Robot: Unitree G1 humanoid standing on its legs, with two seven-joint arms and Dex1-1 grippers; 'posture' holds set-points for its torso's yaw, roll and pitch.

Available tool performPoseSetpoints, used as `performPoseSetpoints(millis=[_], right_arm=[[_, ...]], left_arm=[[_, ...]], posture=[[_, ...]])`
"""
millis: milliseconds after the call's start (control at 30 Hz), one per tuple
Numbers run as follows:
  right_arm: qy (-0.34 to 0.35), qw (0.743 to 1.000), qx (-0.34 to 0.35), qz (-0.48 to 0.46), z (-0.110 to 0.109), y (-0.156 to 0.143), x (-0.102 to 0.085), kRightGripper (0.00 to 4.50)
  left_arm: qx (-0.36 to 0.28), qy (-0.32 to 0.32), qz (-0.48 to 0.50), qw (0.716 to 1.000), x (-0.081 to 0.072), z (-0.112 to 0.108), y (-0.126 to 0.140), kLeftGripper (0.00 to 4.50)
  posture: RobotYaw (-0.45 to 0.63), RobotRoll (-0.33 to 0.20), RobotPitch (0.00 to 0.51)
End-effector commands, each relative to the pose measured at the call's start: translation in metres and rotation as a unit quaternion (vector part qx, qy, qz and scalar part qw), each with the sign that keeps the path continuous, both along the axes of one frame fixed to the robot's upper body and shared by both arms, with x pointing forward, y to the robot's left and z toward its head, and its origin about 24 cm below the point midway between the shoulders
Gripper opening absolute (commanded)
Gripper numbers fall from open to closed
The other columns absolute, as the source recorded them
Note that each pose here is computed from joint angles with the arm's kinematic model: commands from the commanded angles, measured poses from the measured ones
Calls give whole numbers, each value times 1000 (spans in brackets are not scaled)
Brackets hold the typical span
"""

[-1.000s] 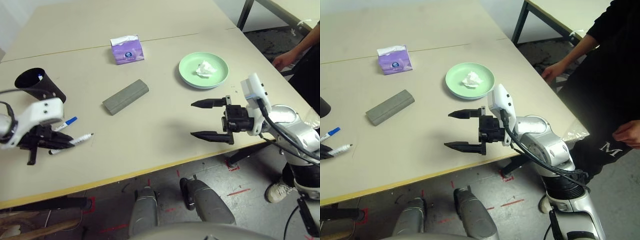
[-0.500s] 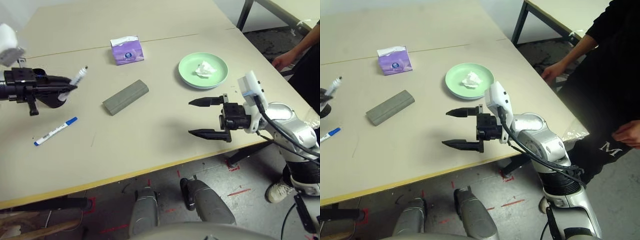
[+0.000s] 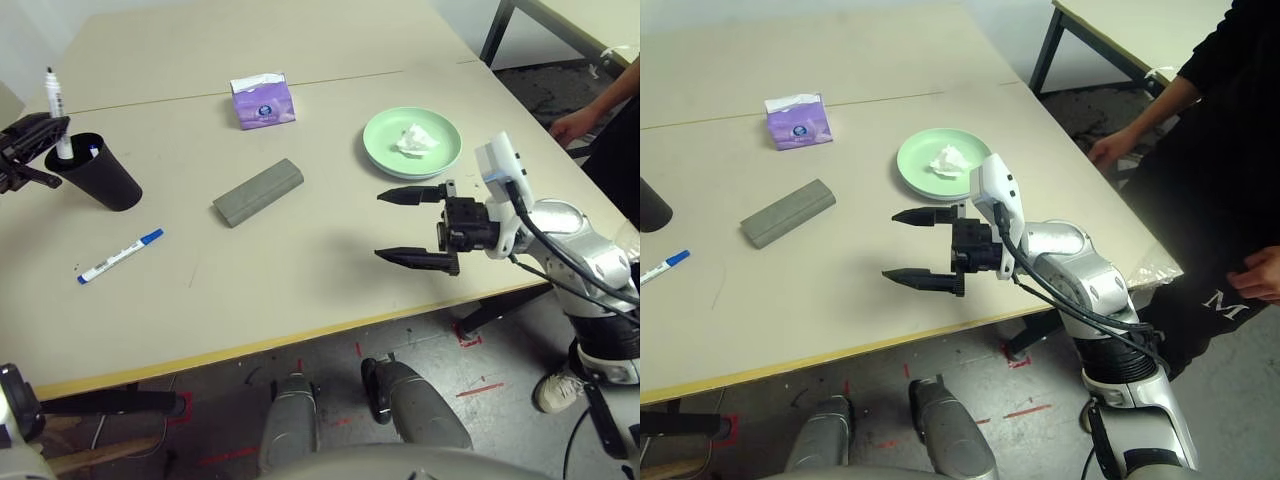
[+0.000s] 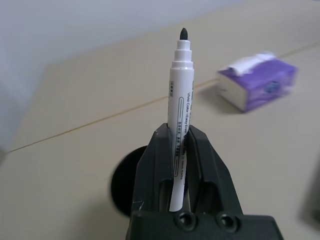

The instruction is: Organize and tidy the items on the table.

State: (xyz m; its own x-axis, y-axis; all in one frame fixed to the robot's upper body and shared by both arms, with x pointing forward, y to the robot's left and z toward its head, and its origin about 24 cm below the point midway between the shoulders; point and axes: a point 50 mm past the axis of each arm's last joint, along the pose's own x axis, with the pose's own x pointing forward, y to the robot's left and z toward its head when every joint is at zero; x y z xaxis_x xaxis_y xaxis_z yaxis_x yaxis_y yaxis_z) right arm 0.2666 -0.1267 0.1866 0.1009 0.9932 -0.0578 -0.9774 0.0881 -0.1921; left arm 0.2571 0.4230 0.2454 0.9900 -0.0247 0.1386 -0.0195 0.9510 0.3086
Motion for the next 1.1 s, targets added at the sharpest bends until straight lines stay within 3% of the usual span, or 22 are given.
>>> performPoseSetpoints(millis=[33,200,367,533,1100], right_arm=[[-2,1000,1,-1,2,1,-1,4500],[-2,1000,3,-3,3,1,-3,4500],[-1,1000,3,-12,3,0,-4,4500],[-1,1000,1,-18,3,-2,-6,4500],[-2,1000,-2,-26,6,-5,-6,4500]], left_arm=[[-2,-26,31,999,2,-2,5,266],[-7,-46,44,998,13,-3,3,266],[-8,-36,52,998,30,-8,-3,266],[-6,-26,54,998,38,-13,-6,266],[-2,-15,93,996,33,-28,1,266]], posture=[[-84,0,191],[-98,0,190],[-116,0,193],[-129,0,193],[-131,0,192]])
